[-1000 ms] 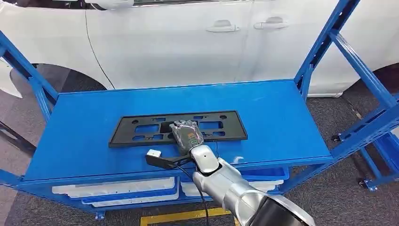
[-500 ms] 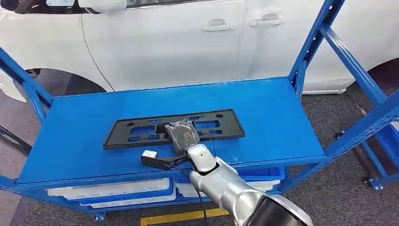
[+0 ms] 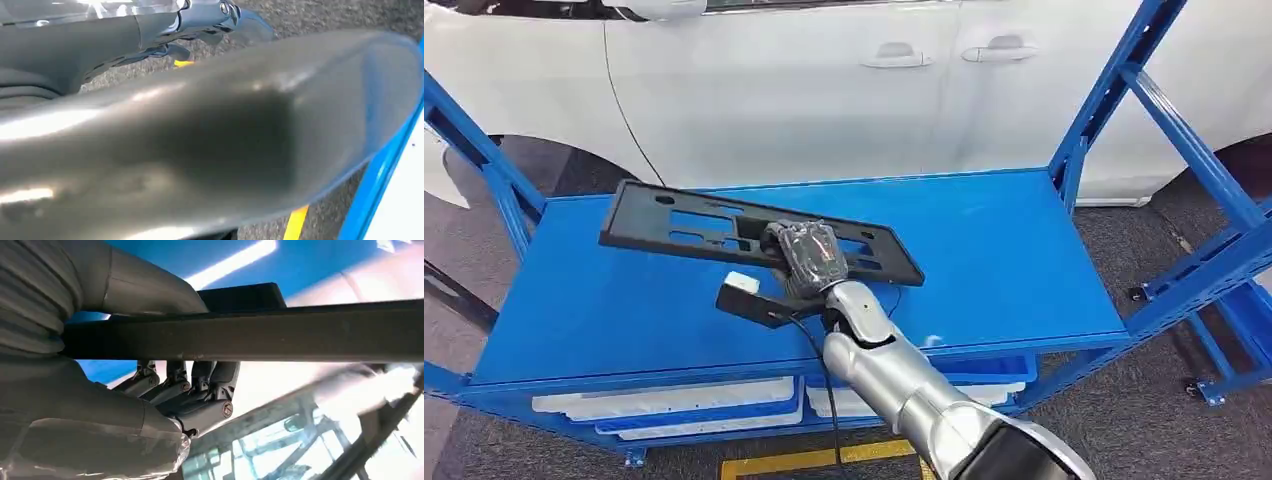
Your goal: Take the parts from the cabinet and place them on the table.
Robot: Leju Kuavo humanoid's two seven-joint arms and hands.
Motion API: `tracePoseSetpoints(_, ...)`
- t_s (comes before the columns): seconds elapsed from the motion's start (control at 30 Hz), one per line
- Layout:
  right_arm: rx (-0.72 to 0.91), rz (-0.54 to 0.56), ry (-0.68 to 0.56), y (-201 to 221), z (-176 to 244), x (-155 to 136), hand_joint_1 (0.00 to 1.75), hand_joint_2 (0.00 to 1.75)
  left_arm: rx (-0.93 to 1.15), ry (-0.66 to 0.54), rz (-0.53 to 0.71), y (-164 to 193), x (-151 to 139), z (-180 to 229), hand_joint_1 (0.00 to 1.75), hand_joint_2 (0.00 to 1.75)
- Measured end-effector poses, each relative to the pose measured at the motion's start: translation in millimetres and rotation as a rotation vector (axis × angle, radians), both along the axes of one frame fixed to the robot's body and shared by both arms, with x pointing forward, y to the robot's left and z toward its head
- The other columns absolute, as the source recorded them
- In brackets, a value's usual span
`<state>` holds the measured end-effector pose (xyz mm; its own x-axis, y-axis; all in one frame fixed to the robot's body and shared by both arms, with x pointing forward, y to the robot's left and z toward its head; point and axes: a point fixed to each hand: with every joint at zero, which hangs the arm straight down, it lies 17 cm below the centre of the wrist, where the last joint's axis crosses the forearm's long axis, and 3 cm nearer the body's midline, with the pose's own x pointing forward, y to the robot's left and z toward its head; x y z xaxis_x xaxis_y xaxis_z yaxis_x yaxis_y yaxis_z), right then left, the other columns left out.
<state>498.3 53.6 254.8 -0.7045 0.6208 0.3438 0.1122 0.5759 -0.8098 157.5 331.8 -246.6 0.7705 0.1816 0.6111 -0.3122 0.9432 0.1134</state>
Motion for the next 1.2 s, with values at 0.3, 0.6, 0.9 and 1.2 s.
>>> tracePoseSetpoints(0.3, 0.896, 0.457, 0.167, -86.4, 127.3, -47.4, 1.75, 1.75, -0.055, -0.121, 0.081, -1.3, 13.8, 12.0, 0.00, 0.00)
tracePoseSetpoints(0.6, 1.051, 0.959, 0.011, -165.2, 183.8, -178.3, 1.75, 1.75, -0.096, -0.137, 0.060, -9.3, 8.7, 12.5, 0.00, 0.00)
tracePoseSetpoints(0.9, 0.974, 1.077, -0.080, -173.7, 203.2, -234.2, 1.75, 1.75, -0.068, -0.078, 0.059, 0.1, 4.9, 6.7, 0.00, 0.00)
tracePoseSetpoints(1.2, 0.947, 1.090, -0.059, -169.4, 198.2, -237.5, 1.75, 1.75, -0.067, -0.074, 0.050, -1.8, 5.6, 6.3, 0.00, 0.00)
